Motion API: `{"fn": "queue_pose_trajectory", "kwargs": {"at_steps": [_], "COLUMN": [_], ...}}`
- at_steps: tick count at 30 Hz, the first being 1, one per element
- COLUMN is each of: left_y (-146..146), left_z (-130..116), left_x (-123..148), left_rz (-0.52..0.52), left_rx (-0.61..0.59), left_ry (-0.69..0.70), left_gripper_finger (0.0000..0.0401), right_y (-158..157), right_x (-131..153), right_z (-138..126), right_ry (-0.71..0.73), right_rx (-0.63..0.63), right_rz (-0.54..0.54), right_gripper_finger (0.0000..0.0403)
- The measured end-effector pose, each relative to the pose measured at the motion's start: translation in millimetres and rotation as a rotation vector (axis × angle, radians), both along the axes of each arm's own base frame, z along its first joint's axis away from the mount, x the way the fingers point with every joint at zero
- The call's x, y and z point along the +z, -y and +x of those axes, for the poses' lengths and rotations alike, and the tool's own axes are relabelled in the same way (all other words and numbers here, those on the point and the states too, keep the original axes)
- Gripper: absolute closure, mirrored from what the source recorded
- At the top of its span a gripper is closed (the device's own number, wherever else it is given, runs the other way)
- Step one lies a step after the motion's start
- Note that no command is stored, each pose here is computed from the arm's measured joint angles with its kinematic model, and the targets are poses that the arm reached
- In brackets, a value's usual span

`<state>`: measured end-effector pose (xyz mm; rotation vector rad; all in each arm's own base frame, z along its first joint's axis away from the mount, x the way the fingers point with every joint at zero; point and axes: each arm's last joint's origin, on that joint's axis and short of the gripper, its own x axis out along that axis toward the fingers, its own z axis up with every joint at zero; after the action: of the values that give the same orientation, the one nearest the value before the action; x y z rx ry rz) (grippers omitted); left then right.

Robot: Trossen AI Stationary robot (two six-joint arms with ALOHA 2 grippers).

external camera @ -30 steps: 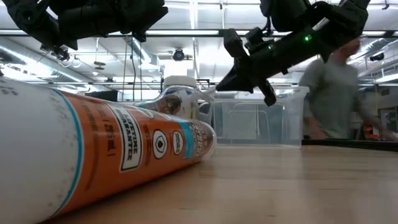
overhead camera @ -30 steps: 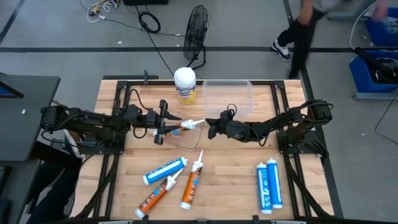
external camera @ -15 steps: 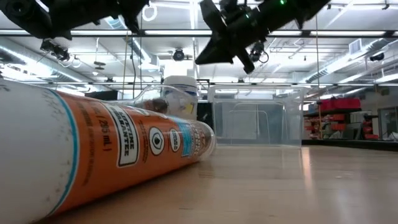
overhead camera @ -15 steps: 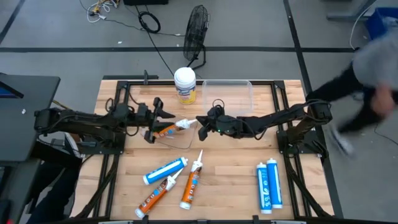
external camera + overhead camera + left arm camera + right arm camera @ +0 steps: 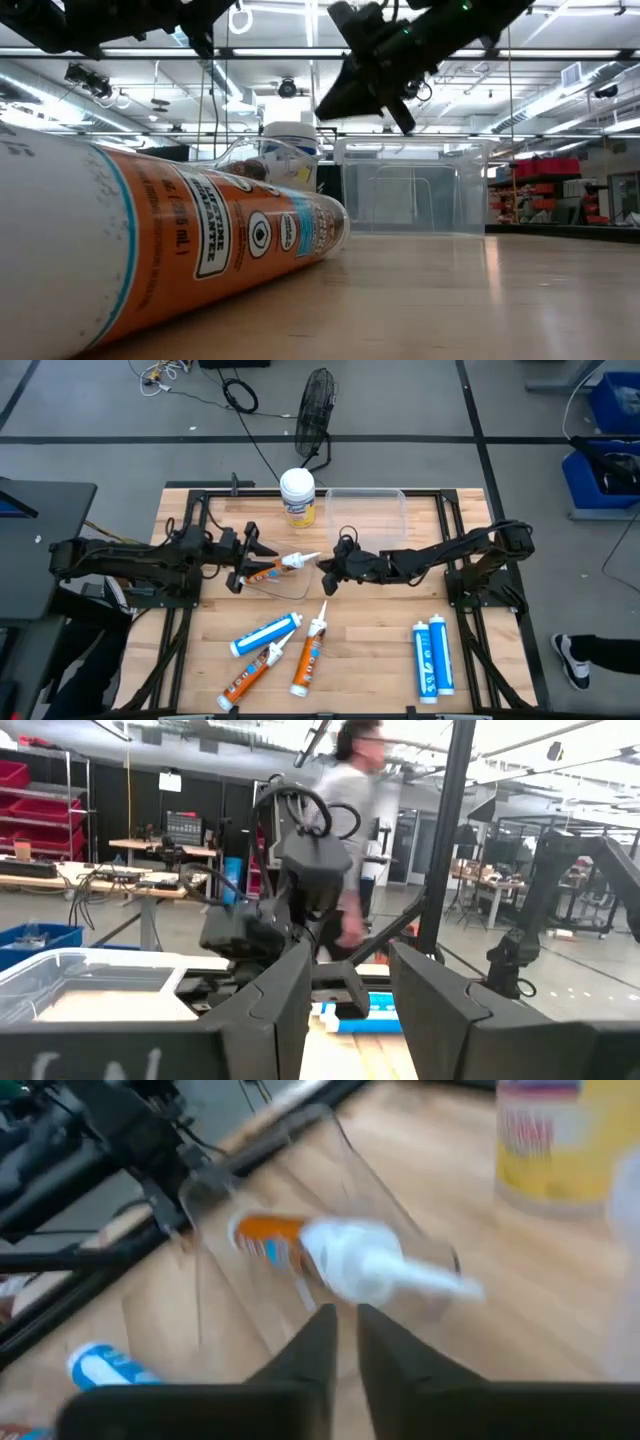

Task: Pick & place silicon tubes, Sealant and Lysol wipes
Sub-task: Put the right orange sealant into the left transparent bin

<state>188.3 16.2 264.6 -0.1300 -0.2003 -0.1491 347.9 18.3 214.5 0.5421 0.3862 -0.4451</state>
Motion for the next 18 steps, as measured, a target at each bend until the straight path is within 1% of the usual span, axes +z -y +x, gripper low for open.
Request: {"fn": "queue_pose_trajectory", "kwargs": {"at_steps": [4, 7, 9, 11, 14, 16, 18], "left_y": [-0.3, -0.3, -0.4, -1.0, -1.4, -1.4, -1.4], "left_z": [0.2, 0.2, 0.2, 0.4, 0.5, 0.6, 0.6], "left_x": [-0.4, -0.4, -0.4, -0.8, -1.4, -1.6, -1.6], "left_rz": [-0.002, 0.000, 0.014, 0.022, 0.022, 0.022, 0.025], "left_rx": [0.009, 0.010, 0.018, 0.039, 0.051, 0.052, 0.052], "left_ry": [-0.003, -0.003, -0.001, -0.003, -0.010, -0.012, -0.011], "left_gripper_finger": [0.0259, 0.0259, 0.0259, 0.0259, 0.0259, 0.0259, 0.0259], "right_y": [0.6, 2.6, 5.9, 10.9, 17.6, 21.3, 23.8], "right_x": [-12.6, -21.9, -25.5, -28.5, -31.4, -34.6, -39.6], "right_z": [-6.2, -12.1, -14.6, -16.3, -18.3, -20.5, -23.5], "right_ry": [0.009, -0.007, 0.017, 0.055, 0.118, 0.134, 0.121], "right_rx": [-0.031, -0.104, -0.157, -0.175, -0.181, -0.191, -0.205], "right_rz": [0.059, 0.052, 0.061, 0.077, 0.117, 0.147, 0.168], "right_gripper_finger": [0.0272, 0.0203, 0.0160, 0.0127, 0.0101, 0.0097, 0.0098]}}
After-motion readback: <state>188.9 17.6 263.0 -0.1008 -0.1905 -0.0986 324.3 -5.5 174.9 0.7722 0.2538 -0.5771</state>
